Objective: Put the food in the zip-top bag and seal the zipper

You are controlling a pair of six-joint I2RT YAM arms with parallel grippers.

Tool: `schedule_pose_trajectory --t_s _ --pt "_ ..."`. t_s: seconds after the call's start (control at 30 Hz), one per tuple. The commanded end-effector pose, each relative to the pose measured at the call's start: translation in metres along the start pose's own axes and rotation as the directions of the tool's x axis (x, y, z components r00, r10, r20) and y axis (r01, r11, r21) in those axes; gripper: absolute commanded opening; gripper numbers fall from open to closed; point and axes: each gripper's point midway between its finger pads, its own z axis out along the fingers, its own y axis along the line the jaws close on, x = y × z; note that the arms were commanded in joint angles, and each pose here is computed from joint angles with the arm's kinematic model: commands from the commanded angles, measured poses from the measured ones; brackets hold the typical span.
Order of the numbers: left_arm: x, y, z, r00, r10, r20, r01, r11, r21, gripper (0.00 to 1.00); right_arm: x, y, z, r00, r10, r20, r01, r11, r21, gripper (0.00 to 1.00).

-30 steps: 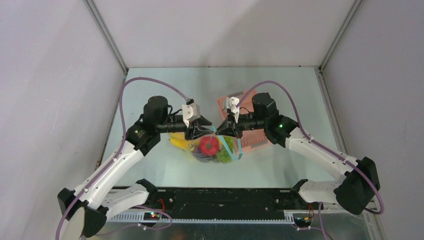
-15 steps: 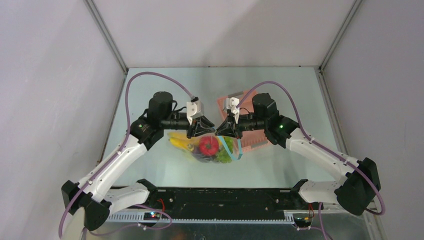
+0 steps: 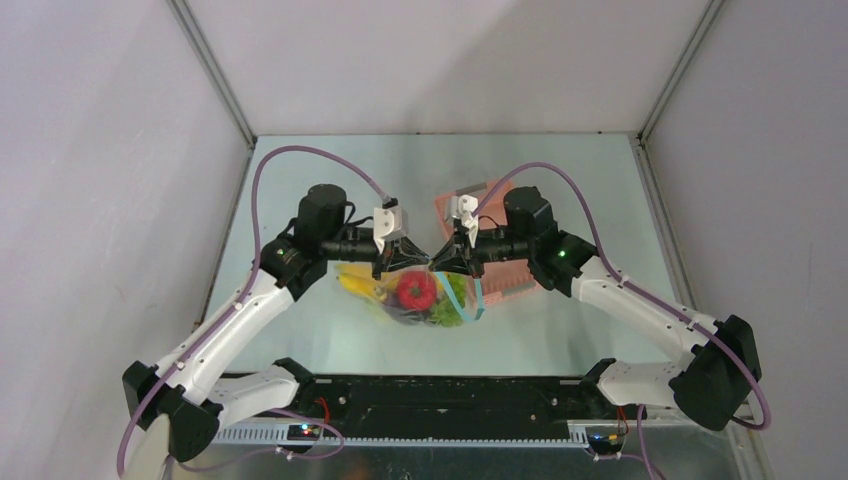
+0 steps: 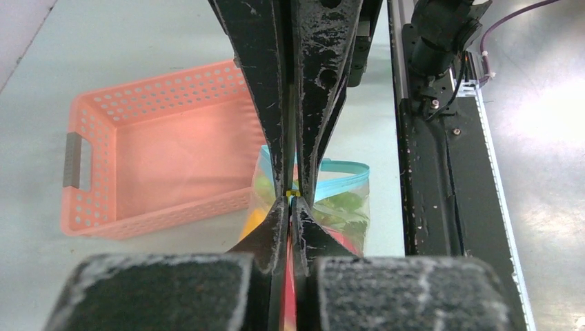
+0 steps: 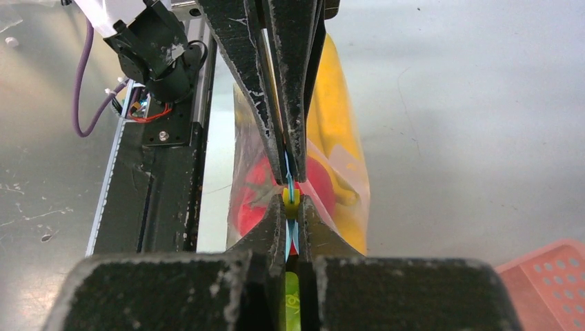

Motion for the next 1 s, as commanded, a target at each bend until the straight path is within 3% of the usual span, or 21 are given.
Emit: schedule_pose_trajectory --t_s 0.0,0.17,0.37,0.5,0.7,0.97 --pt "-0.008 -0.004 -0.001 0.999 0.044 0.015 -0.044 0.999 0.025 0.01 -0.03 0.002 -0.003 0.995 -0.069 0.072 0.069 0.998 0.007 0.0" --pt "-0.006 -0.008 -0.003 0.998 0.054 0.012 -0.054 0.998 0.034 0.0 -0.033 -0.001 -0.004 0.995 -0.077 0.069 0.076 0.997 0.023 0.0" --pt "-0.021 0.021 -0.016 0.995 0.036 0.092 -0.014 0.974 -0.224 0.0 -0.015 -0.008 -0.004 1.0 -0.021 -0.005 0.021 0.998 0.06 0.0" --pt "-0.024 0.042 -0.025 0.995 0.042 0.087 -0.008 0.935 -0.355 0.0 0.006 -0.011 -0.009 0.995 0.045 -0.084 -0.036 0.994 0.108 0.0" --pt "-0.031 0.048 -0.031 0.994 0.058 0.091 -0.018 0.918 -0.395 0.0 0.032 -0.013 -0.022 0.974 0.13 -0.183 -0.097 0.979 0.178 0.0" --pt "-0.031 0.049 -0.036 0.994 0.074 0.078 -0.034 0.908 -0.418 0.0 0.046 -0.016 -0.038 0.957 0.178 -0.231 -0.128 0.968 0.218 0.0"
